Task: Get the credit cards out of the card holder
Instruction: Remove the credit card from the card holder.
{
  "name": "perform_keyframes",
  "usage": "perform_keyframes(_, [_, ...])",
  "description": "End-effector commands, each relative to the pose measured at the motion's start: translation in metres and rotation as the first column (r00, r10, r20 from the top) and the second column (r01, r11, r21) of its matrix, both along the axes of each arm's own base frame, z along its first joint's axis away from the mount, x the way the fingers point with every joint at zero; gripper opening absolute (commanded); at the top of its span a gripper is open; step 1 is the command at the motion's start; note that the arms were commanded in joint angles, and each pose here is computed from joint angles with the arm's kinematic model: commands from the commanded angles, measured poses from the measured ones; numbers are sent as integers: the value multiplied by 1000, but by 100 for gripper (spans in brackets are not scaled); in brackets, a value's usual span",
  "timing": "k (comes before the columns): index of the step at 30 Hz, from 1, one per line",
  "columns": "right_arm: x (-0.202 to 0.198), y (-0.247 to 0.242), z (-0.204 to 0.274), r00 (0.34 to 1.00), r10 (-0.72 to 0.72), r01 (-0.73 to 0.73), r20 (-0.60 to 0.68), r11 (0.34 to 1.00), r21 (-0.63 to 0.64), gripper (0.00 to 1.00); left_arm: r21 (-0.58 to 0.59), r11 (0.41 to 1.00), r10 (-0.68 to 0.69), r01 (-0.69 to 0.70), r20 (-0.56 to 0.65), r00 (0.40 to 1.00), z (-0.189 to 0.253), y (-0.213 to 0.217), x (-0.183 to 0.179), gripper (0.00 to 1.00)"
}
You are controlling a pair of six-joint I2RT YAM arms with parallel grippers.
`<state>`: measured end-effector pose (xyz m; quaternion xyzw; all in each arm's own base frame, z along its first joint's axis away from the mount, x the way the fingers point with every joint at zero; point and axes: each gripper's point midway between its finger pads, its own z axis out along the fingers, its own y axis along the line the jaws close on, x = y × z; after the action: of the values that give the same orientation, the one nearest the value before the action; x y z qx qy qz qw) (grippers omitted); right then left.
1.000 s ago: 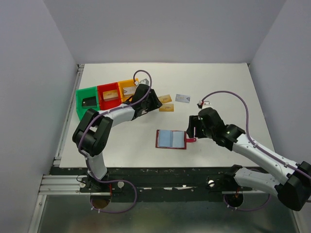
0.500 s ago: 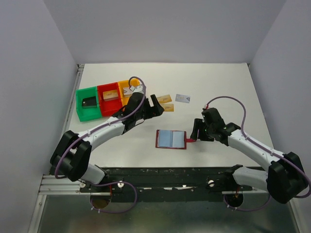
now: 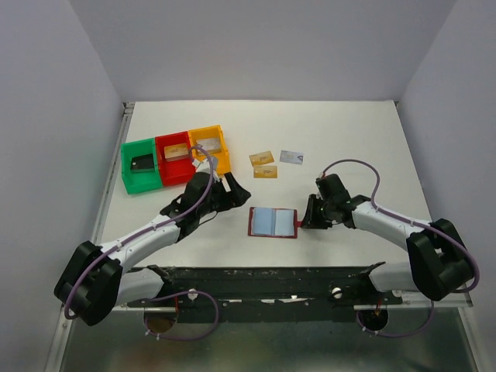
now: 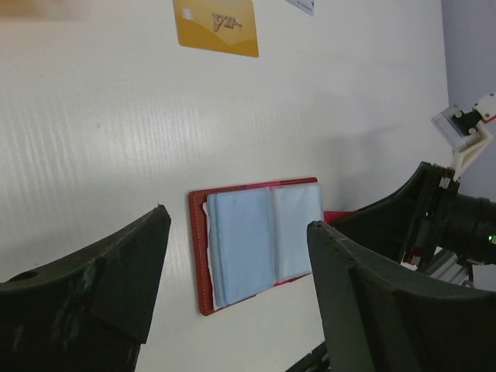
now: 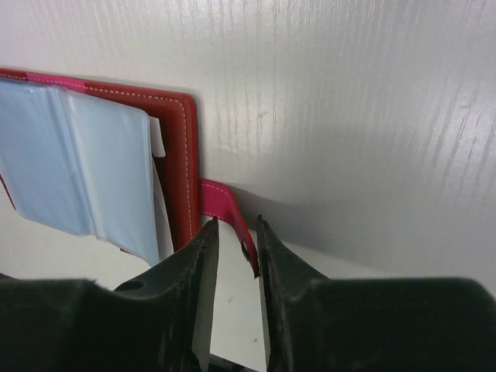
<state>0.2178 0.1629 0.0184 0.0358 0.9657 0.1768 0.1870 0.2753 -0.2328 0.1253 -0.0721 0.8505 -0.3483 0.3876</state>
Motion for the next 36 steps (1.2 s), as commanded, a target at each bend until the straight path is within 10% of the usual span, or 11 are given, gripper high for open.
perform_keyframes(1, [6,3,-5,1000,2,-2,2,1000,10,31,-16,996,-84,83,-17,996,-8,-14,-16,78])
perform_keyframes(9, [6,12,9,998,34,-37,46,997,69,1,38,986,-163,164,-28,986,-18,-24,-25,65])
perform_keyframes(17, [-9,16,28,992,82,-94,92,986,140,0,50,960,-271,275,-72,960,-29,-48,-31,53])
perform_keyframes(36, [-10,15,30,989,107,-120,105,985,127,0,145,921,-332,362,-198,922,-70,-56,-41,60])
